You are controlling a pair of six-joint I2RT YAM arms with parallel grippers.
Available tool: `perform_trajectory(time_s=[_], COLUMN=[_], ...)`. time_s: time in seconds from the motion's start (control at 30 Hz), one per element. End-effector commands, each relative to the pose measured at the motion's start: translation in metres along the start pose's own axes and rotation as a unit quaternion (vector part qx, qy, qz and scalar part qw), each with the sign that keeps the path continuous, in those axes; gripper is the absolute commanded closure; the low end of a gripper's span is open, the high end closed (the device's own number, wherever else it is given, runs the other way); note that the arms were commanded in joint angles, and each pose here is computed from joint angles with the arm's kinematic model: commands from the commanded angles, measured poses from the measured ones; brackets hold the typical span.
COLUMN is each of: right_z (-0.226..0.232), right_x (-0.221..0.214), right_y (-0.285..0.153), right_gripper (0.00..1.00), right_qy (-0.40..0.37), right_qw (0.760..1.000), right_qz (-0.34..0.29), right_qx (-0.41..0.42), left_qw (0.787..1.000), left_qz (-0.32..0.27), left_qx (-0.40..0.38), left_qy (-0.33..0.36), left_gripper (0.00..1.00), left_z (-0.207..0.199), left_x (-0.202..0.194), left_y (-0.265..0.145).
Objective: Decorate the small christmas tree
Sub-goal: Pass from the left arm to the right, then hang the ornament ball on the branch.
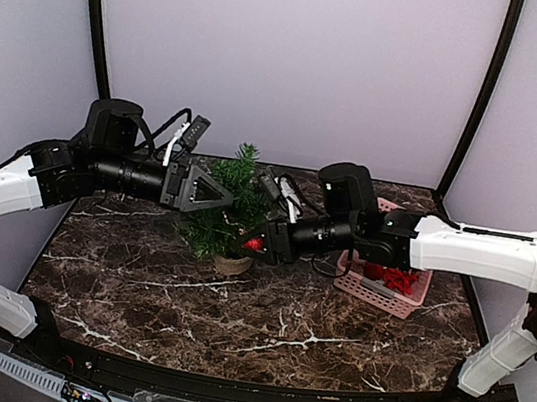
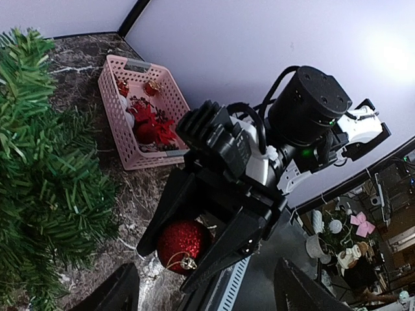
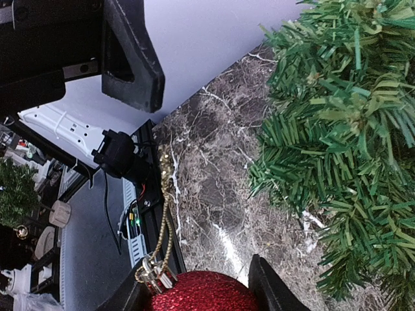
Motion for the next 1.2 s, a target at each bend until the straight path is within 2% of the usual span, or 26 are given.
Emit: perform_trajectory(time_s=[0.0,0.3,0.37,0.4,0.53,0.6,0.77,0.87,1.07,1.17], right_z=[0.022,0.037,0.039,0.04,0.042,0.042,0.045,0.046,0.047,0.048], right_x=[0.014,0.024,0.026,0.026,0.028,0.027,0.027,0.025,0.023,0.023], right_y=[-0.018,-0.022,-0.021,-0.021,-0.02,-0.019,-0.018,-0.017,-0.015,-0.014], right_gripper=[0.61,0.61,0.61,0.61,0.61,0.61,0.61,0.61,0.61,0.61], right_qy=[-0.044,-0.072,-0.076,-0.078,-0.082,-0.082,-0.084,-0.084,-0.083,-0.083], right_qw=[0.998,0.995,0.995,0.995,0.994,0.994,0.994,0.993,0.993,0.993], right_qz=[0.005,-0.003,-0.004,-0.004,-0.003,-0.001,0.003,0.008,0.012,0.014], right_qx=[0.038,0.062,0.064,0.065,0.067,0.068,0.074,0.077,0.08,0.082], left_qw=[0.997,0.989,0.987,0.986,0.985,0.985,0.985,0.986,0.987,0.987], left_qz=[0.063,0.112,0.118,0.121,0.123,0.123,0.117,0.11,0.104,0.098], left_qx=[-0.035,-0.067,-0.077,-0.084,-0.089,-0.086,-0.084,-0.089,-0.087,-0.087], left_qy=[-0.027,-0.071,-0.08,-0.081,-0.086,-0.088,-0.09,-0.088,-0.088,-0.088], left_gripper=[0.26,0.25,0.31,0.4,0.64,0.71,0.79,0.81,0.74,0.77], left_z=[-0.008,-0.004,-0.005,-0.005,-0.005,-0.003,-0.002,-0.003,-0.001,-0.001], left_x=[-0.01,-0.023,-0.024,-0.025,-0.027,-0.028,-0.029,-0.027,-0.026,-0.025], left_y=[-0.004,0.002,0.003,0.003,0.003,0.003,0.004,0.003,0.004,0.004])
Point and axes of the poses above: each gripper's point midway between its finger pads, its own y axis out along the fingers, its own z axis along the line the jaws close on, x = y × z, the point moved 8 cm from there along -y, back along the fingers, and after that the axes turned 8 degrees about -y, right-handed, at the moved point
